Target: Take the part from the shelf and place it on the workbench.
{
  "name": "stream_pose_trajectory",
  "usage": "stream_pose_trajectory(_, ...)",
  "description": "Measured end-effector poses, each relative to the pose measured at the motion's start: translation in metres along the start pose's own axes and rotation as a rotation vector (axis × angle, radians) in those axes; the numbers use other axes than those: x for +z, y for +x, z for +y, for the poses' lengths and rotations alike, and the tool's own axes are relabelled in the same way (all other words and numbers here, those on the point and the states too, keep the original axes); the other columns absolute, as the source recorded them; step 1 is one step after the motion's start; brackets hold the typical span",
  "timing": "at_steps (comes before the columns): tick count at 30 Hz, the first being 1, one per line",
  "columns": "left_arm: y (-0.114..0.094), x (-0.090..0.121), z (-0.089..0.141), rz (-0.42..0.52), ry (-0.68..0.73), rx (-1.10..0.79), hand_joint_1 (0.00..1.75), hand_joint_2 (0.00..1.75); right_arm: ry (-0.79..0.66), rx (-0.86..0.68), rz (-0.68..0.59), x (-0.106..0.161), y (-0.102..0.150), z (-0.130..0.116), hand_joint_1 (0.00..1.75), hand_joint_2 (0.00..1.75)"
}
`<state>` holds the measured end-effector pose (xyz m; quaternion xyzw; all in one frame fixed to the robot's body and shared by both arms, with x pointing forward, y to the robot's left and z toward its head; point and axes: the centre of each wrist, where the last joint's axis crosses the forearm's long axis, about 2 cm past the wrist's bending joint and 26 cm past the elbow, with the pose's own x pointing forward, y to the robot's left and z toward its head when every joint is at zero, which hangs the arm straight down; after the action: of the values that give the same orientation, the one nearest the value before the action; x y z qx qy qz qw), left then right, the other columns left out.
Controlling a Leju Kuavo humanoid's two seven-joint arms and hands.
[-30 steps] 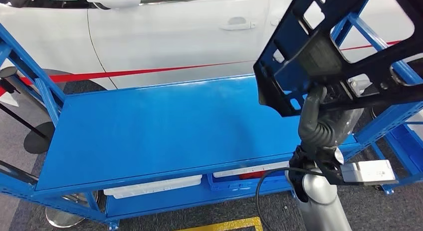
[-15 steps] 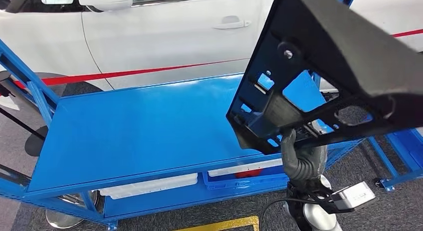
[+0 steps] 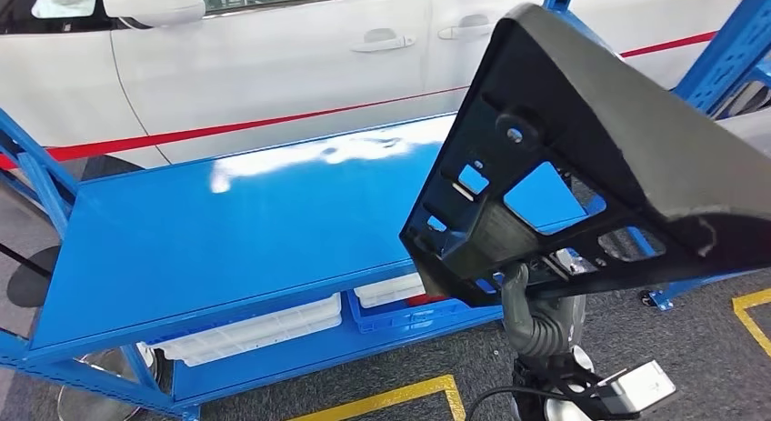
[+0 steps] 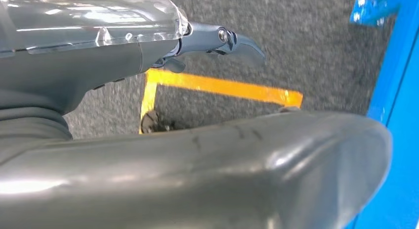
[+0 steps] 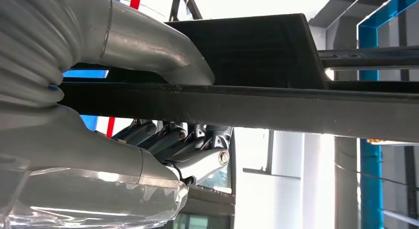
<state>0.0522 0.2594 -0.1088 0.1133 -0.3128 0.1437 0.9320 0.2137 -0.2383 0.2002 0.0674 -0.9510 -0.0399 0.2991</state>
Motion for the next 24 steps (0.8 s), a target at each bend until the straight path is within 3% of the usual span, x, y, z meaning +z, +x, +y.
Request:
stream_pose_trajectory(8,-0.005,0.003,0.004,0.026,0.026,0.021,0.00,0.00,-0.034,0.015,0.065,0.030,0.008,0.000,1.75,1.75)
stream_pose_trajectory(17,-0.010,0.003,0.012,0.015,0.117,0.077,0.00,0.00,-0.090,0.105,0.135,0.055,0.018,-0.026,1.75,1.75)
stream_pose_trajectory(24,-0.013,0.003,0.024,0.033,0.210,0.137,0.00,0.00,-0.092,0.159,0.179,0.065,0.014,-0.023,1.75,1.75)
